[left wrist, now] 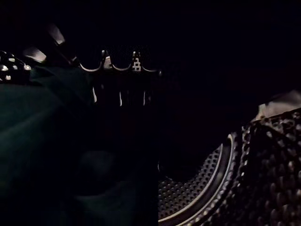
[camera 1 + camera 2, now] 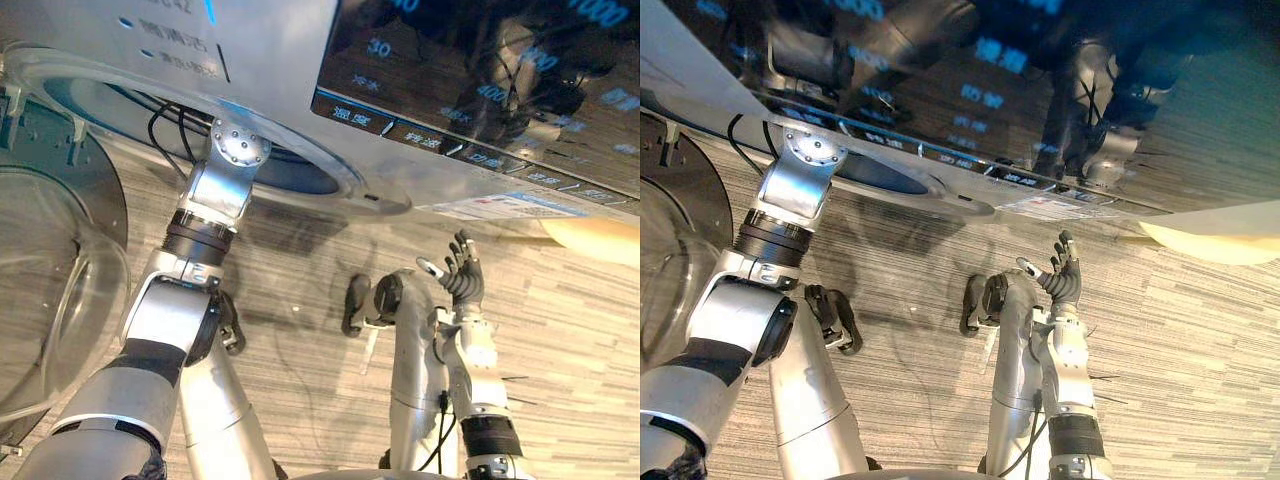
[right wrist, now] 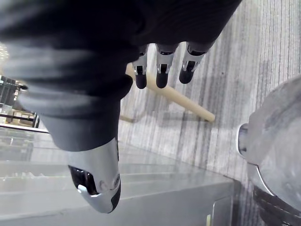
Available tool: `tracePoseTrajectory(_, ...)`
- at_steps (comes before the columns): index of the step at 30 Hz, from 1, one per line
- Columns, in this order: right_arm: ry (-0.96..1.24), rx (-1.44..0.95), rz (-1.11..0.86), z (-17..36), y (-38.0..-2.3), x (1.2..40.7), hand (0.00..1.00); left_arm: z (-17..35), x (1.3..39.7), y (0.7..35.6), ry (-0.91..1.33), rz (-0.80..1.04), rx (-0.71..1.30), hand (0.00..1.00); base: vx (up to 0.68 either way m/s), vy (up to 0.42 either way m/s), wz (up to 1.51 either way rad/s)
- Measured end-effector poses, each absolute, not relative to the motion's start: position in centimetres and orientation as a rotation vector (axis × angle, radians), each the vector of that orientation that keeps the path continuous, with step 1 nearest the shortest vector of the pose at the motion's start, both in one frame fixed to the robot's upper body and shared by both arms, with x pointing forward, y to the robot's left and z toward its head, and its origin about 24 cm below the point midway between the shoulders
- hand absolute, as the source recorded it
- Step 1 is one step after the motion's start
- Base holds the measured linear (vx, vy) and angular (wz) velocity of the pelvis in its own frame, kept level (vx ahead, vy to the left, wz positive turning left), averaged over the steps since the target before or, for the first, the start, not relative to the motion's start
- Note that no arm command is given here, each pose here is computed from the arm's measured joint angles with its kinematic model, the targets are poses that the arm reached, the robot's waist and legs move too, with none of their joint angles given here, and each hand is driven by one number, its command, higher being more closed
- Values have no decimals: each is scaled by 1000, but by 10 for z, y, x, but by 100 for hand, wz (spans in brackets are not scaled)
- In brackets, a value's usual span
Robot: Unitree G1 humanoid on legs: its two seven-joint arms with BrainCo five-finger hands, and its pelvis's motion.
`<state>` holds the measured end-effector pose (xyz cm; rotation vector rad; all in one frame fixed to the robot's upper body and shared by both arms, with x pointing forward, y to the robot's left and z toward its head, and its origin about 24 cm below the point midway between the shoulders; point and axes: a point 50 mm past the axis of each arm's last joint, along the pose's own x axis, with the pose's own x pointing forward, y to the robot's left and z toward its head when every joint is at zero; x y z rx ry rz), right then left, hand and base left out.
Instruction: Pick up the laundry basket with both hands and put the clothes into the washing machine.
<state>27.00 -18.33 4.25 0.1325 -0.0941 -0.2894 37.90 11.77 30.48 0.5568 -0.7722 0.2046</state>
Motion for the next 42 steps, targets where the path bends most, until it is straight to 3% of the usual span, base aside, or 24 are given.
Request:
tracePoseTrajectory(4, -82, 145, -286, 39, -180, 268, 0, 286, 382, 117, -715, 166, 593, 0, 7, -45, 10)
tracePoseTrajectory(14, 84, 117, -256, 4, -180, 240, 0, 145, 354, 157, -356, 135, 564, 0, 82, -66, 15)
tracePoseTrajectory(25, 331, 10, -295, -44, -195, 207, 0, -27, 234, 184, 258, 169, 331, 0, 186, -15, 9)
tracePoseTrajectory(30, 580, 16, -349, -92, -205, 182, 0, -102, 178, 205, 657, 214, 289, 0, 142, 62, -27)
tracePoseTrajectory(36, 770, 24, -464, -121, -230, 150, 0, -128, 145, 209, 830, 220, 243, 0, 75, 81, -40)
tracePoseTrajectory(42, 809, 17, -508, -126, -237, 139, 0, -129, 145, 212, 832, 201, 246, 0, -13, 60, -66)
